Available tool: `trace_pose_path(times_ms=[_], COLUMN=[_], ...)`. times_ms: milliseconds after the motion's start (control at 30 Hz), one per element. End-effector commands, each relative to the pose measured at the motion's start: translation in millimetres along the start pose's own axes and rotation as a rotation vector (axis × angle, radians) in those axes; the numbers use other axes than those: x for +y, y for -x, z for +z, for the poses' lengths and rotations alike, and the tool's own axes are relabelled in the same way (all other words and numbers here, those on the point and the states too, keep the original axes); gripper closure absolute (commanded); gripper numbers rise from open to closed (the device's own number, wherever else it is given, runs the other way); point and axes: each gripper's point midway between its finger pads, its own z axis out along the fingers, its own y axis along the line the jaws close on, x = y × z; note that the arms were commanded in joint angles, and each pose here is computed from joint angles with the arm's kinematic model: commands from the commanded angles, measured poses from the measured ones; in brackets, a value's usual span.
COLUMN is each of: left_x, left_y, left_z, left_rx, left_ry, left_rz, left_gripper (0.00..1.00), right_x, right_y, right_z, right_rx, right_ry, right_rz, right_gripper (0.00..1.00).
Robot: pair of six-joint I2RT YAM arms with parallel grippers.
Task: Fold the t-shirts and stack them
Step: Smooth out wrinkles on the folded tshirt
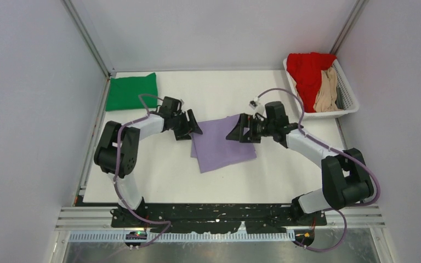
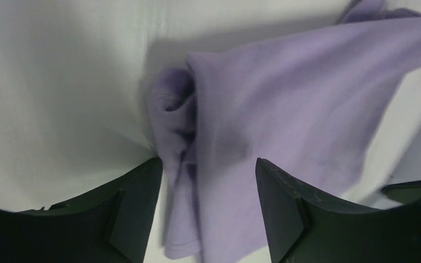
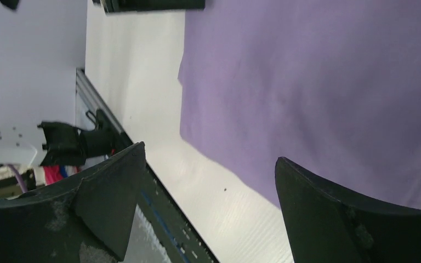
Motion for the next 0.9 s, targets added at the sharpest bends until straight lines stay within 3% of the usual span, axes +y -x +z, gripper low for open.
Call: trace_pose_path(times_ms=[0,100,300,433,700,867], left_x=[-7,1,-5,-11,-33,-40], left_y=[1,-3,-3,12,48,51], left_z=[24,31,44,48,47,51], left_rx=[0.030,0.044,0.068,0.050,-0.016,0.013], left_ry=[-0.026,0.018,0.012,0.026,0.000,-0.025], left_rz=[-0.006,-0.004,0.020,0.045,0.140,0.187], left_gripper=[0.35,0.42,0.79,1.00,1.00,1.00], right_x=[12,-16,-62,-62,-11,-26], right_y=[-38,-54,-86,-91,0,57], right_z=[10,22,45,46,18,18], right_rx=[0.092,0.093,0.137,0.145,-0.017,-0.134], right_ry=[0.090,0.017,-0.080,-0.064,-0.037,-0.048], right_rz=[0.001,0.048,0.154,0.169,-0.020,0.038], right_gripper=[0.05,0.05,0.05,0.05,0.05,0.05])
